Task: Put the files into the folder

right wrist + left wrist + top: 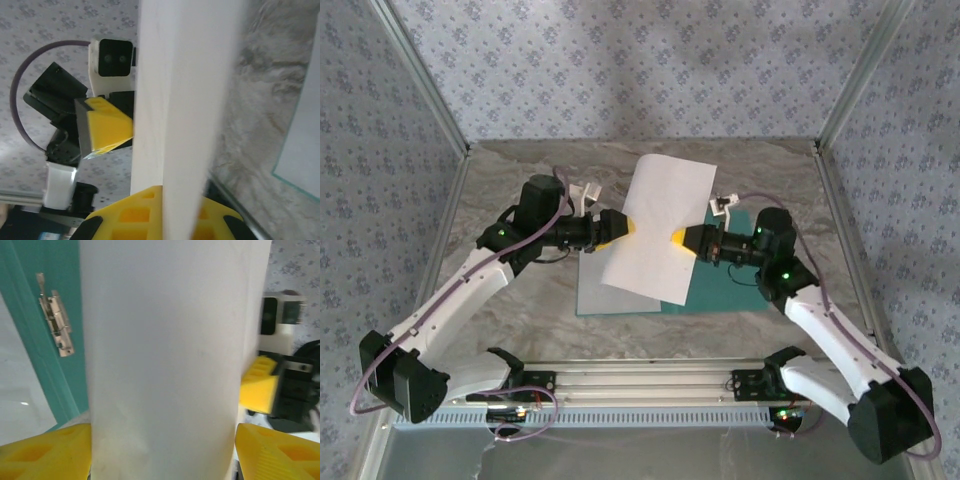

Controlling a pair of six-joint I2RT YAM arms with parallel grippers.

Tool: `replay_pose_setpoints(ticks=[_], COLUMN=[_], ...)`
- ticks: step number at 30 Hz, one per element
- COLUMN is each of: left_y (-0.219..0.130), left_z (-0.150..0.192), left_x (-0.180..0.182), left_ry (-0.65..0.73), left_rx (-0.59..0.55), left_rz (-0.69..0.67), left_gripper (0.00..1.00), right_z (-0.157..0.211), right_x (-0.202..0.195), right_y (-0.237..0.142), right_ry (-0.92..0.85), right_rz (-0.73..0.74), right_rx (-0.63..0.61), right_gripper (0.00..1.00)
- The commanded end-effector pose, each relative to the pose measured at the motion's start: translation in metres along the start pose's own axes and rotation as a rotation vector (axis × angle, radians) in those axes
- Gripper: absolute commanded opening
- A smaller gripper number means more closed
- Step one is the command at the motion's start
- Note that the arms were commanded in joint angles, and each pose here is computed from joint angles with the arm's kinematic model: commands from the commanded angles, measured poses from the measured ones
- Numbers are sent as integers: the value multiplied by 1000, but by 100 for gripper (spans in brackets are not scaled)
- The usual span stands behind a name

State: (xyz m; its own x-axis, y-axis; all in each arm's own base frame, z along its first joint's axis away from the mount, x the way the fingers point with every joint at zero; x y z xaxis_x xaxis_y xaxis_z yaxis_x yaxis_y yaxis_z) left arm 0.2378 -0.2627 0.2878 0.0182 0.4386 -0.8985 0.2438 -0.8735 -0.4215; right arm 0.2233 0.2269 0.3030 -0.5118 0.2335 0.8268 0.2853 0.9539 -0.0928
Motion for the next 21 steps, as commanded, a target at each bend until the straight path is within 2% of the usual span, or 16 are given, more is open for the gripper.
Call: replay_pose_setpoints(ticks=[1, 4, 9, 16, 21], left_y=[-4, 2, 21, 59, 72], left_z=[-7, -11, -12, 0, 9], left_x=[9, 30, 63, 126, 164], left_ry=[26, 7, -31, -109, -154], left_rx=[-46, -60, -52, 27, 60], left_rz=[-59, -131, -214, -351, -418], left_gripper=[75, 75, 75, 72, 69], right_z=[23, 25, 37, 38, 38], right_x=[-18, -34, -61, -76, -77], right_y=[-20, -38, -67, -87, -90], right_ry=[-36, -18, -2, -5, -3], right_rz=[200, 366, 623, 788, 816], right_rx=[113, 144, 263, 339, 381], right_gripper=[0, 0, 0, 0, 0])
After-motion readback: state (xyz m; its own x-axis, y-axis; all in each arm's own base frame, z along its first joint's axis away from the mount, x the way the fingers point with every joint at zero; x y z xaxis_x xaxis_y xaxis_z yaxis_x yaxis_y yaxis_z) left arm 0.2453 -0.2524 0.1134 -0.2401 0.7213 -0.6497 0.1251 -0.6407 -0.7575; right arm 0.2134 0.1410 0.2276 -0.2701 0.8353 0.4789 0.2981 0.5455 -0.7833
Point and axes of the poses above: each hand's point on the last joint's axis, 136 mm out from that joint toward the fingers, its own y axis out along the fingers, its own x axis along the line the jaws close on, z = x × y, the point moved 1 cm from there along -y, back along the fingers, and after that the axes turned 14 degrees about -y, right-handed, at the moved point
